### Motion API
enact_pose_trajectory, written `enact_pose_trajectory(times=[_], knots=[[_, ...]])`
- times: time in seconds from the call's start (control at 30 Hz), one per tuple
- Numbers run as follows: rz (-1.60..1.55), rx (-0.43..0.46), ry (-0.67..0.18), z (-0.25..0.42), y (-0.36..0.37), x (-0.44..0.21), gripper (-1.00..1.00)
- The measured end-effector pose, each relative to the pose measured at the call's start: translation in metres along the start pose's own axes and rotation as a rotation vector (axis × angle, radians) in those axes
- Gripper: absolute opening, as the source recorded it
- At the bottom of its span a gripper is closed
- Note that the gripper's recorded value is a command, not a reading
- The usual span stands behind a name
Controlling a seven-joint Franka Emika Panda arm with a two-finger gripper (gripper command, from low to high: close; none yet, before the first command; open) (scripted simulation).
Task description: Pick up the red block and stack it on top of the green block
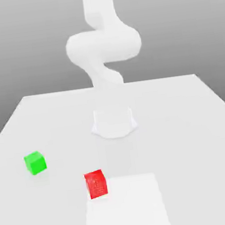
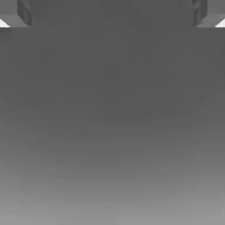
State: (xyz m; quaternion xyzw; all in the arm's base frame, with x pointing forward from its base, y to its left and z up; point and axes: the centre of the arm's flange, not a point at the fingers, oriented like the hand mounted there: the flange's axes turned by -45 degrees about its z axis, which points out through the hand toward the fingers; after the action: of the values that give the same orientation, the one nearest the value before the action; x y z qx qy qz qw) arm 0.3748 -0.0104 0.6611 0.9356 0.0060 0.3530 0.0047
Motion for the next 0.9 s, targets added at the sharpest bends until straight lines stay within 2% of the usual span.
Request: enact_pose_trajectory(times=[0.3, 0.57, 0.63, 0.8, 0.83, 0.9], knots=[[-0.127, 0.017, -0.336, 0.200, 0.035, -0.112, 0.00], [-0.245, 0.096, -0.665, 0.311, 0.054, -0.295, 0.00], [-0.259, 0.110, -0.702, 0.328, 0.054, -0.325, 0.00], [-0.263, 0.112, -0.714, 0.361, 0.055, -0.360, 0.00], [-0.262, 0.112, -0.715, 0.365, 0.055, -0.365, -1.00], [-0.262, 0.112, -0.715, 0.365, 0.055, -0.365, -1.00]])
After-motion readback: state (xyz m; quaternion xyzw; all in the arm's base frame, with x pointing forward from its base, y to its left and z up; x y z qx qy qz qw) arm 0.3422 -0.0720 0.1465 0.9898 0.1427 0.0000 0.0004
